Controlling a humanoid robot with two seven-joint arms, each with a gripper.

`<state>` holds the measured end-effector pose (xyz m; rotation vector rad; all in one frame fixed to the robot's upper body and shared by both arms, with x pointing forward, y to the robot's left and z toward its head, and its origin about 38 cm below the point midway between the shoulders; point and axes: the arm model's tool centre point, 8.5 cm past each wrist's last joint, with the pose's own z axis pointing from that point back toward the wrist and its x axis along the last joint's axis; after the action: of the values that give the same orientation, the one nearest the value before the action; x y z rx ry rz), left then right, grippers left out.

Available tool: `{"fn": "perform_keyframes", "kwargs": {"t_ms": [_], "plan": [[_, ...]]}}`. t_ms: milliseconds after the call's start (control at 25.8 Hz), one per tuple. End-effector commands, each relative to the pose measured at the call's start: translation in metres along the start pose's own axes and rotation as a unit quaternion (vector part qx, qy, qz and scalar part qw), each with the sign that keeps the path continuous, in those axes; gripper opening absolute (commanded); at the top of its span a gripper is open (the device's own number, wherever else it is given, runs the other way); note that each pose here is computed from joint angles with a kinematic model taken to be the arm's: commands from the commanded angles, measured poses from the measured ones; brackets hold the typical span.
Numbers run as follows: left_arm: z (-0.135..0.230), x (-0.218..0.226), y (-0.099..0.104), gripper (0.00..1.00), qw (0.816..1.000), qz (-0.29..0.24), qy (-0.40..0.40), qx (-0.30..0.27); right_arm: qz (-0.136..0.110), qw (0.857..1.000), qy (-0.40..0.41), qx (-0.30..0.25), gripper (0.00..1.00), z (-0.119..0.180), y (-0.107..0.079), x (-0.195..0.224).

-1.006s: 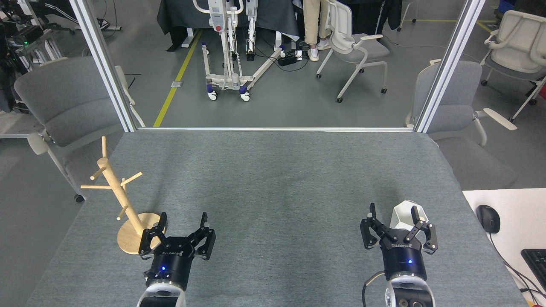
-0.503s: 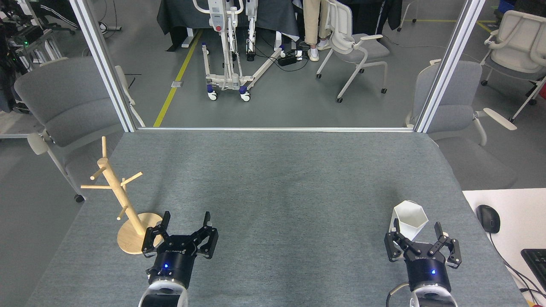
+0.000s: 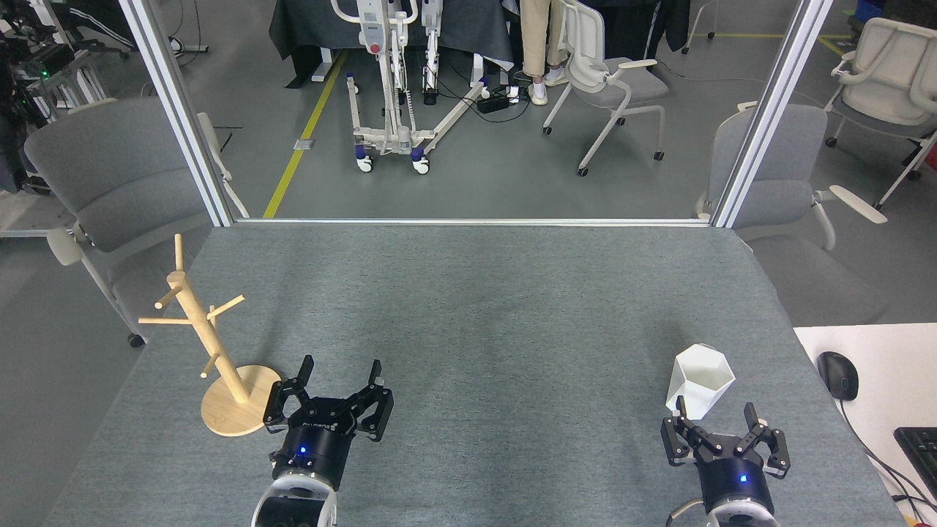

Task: Hang cup on storage rack
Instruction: 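Close the right gripper on the white cup's rim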

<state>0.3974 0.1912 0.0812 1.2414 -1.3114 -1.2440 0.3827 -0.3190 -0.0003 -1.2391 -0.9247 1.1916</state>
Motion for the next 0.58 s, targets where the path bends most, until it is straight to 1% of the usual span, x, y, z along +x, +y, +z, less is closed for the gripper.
{"fn": "perform_keyframes", "kwargs": {"t_ms": [0,77,194,232,348,542], "plan": [[-0.001,0.001,0.000,0.99,1.000,0.000,-0.001,-0.002,0.001,1.000,-0.002,0.022,1.00,0.000,0.005,-0.002],[-0.001,0.002,-0.002,0.99,1.000,0.001,-0.002,-0.004,0.003,1.000,-0.006,0.016,1.00,-0.004,0.000,-0.008],[-0.003,0.002,-0.002,0.99,1.000,0.000,-0.003,-0.004,-0.016,1.000,-0.004,0.009,1.00,-0.010,-0.008,-0.016],[-0.003,0.001,-0.003,0.99,1.000,-0.001,-0.002,-0.006,-0.018,1.000,-0.003,0.008,1.00,-0.013,-0.009,-0.017],[-0.004,0.001,0.001,0.99,1.000,-0.002,-0.001,-0.001,-0.015,1.000,0.000,0.011,1.00,-0.023,-0.011,-0.021],[0.000,0.000,-0.004,0.99,1.000,-0.002,0.000,-0.007,-0.011,1.000,0.003,0.013,1.00,-0.034,-0.014,-0.027]]}}
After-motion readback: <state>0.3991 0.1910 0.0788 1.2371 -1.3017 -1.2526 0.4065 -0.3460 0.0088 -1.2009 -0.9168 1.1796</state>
